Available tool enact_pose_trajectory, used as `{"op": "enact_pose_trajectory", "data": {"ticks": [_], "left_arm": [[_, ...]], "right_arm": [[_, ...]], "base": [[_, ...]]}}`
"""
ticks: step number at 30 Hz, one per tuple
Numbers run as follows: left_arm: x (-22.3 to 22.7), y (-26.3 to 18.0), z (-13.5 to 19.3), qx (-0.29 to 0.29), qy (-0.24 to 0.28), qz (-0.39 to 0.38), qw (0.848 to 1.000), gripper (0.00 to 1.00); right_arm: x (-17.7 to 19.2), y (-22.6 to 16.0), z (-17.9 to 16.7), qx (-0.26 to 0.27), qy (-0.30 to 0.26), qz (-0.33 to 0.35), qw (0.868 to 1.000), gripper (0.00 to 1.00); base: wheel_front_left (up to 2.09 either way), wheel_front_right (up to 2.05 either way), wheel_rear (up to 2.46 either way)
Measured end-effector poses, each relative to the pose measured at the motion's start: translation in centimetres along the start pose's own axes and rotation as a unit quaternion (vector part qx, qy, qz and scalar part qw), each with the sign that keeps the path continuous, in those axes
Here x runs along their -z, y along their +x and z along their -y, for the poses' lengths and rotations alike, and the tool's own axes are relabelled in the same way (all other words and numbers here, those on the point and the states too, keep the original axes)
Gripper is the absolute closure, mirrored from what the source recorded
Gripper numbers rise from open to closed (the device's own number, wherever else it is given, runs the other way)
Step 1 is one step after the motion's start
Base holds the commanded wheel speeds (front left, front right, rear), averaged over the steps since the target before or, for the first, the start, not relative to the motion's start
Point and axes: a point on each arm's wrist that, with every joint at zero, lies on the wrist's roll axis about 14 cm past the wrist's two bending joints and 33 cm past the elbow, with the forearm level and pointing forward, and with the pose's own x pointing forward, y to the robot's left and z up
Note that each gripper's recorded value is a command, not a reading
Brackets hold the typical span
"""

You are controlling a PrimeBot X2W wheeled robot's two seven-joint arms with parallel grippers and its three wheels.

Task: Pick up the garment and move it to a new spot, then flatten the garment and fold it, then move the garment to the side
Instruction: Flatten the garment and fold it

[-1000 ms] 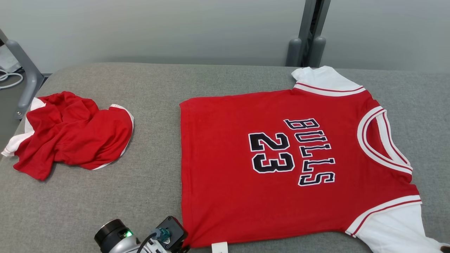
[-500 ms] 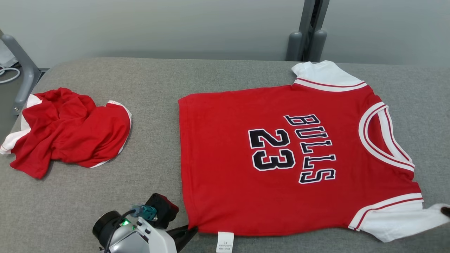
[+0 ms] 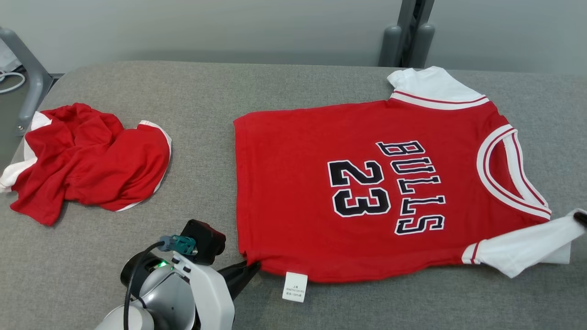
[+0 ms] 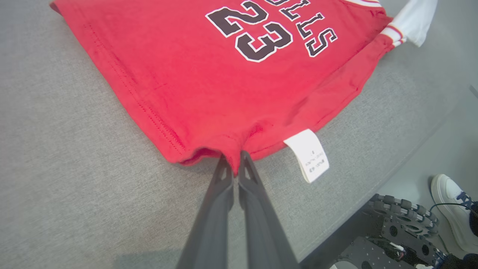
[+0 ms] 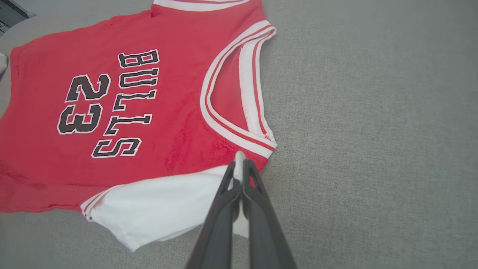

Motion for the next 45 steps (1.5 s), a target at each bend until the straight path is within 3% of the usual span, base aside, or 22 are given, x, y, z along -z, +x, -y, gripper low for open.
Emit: {"op": "enact_pose_trajectory", "data": {"ticks": [11,27,45], "left_arm": [[-2.3,2.3,-1.3,-0.011,-0.05,0.04,0.998,1.0],[-2.7,5.6,-5.2,-0.077,-0.108,0.068,0.989,1.0],[-1.7,7.5,-6.4,-0.098,-0.126,0.071,0.985,1.0]], "right_arm": [[-4.0,2.5,-0.1,0.002,-0.037,0.059,0.998,1.0],[-5.5,6.4,0.0,0.001,-0.064,0.073,0.995,1.0],[-7.2,9.0,-0.2,-0.006,-0.096,0.116,0.989,1.0]], "base": [[0.0,0.0,0.0],[0.0,0.0,0.0],[0.0,0.0,0.0]]}}
